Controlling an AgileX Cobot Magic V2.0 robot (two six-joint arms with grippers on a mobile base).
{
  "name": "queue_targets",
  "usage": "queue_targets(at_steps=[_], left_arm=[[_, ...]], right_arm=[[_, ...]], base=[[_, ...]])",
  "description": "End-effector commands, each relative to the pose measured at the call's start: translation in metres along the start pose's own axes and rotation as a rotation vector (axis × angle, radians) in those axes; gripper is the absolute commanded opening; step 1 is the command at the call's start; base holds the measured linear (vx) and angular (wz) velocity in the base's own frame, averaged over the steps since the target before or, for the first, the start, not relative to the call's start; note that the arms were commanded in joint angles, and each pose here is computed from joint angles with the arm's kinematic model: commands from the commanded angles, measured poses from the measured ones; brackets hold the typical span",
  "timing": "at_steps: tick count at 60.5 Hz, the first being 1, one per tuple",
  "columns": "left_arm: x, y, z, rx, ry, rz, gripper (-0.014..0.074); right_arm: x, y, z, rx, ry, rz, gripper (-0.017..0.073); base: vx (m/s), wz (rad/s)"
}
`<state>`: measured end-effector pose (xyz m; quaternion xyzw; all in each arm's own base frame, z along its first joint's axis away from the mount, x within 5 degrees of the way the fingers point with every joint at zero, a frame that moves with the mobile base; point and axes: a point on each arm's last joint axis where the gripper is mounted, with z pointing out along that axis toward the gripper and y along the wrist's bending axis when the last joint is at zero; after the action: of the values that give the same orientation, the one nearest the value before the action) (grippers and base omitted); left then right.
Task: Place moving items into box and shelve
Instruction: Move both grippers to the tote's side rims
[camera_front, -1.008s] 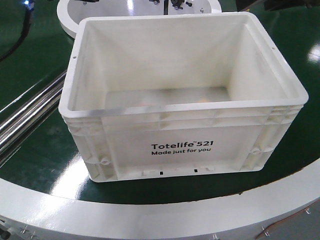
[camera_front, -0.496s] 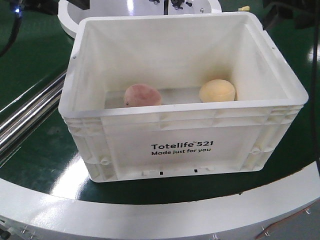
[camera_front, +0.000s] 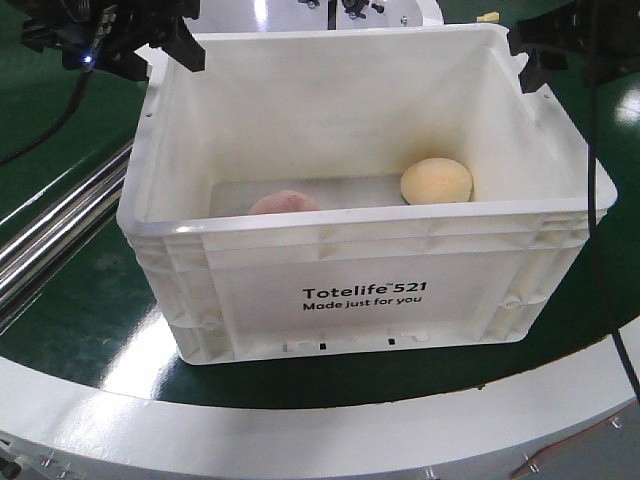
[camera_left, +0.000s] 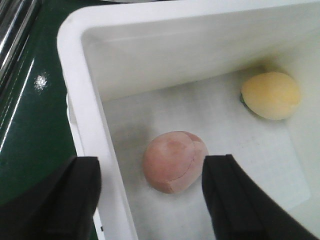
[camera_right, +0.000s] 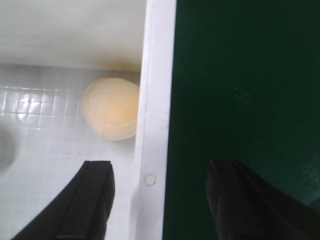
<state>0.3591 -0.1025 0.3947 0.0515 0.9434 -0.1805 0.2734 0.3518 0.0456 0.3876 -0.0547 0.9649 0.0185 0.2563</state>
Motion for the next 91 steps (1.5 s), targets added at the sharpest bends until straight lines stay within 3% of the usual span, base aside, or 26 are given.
queue_targets(at_steps=[1,17,37,47,79,91], left_arm=[[-0.008,-0.011,-0.024,0.042,-0.115,0.003,0.0543],[-0.005,-0.004,-0.021,-0.032,-0.08,0.032,0.0523],[-0.006,-0.002,-0.016,-0.045,-0.069,0.034,0.0514],[-0.006,0.003,-0.001,-0.057,-0.023,0.005,0.0514],[-0.002,0.014,0.038,-0.08,0.1,-0.015,0.0512],[0.0,0.02,0.051,-0.117,0.144,-0.007,0.0471]], right_arm=[[-0.007,-0.001,-0.026,0.015,-0.125,-0.007,0.0475],[-0.008,-0.001,-0.012,0.015,-0.078,-0.012,0.0475],[-0.008,-0.001,0.01,0.016,-0.007,-0.014,0.0475],[-0.008,-0.001,0.014,0.016,0.009,-0.014,0.0475],[-0.009,-0.002,0.051,0.023,0.106,-0.018,0.0472],[-0.008,-0.003,0.058,0.037,0.13,-0.024,0.0417]], base=[[0.0,0.0],[0.0,0.0],[0.0,0.0],[0.0,0.0],[0.0,0.0],[0.0,0.0]])
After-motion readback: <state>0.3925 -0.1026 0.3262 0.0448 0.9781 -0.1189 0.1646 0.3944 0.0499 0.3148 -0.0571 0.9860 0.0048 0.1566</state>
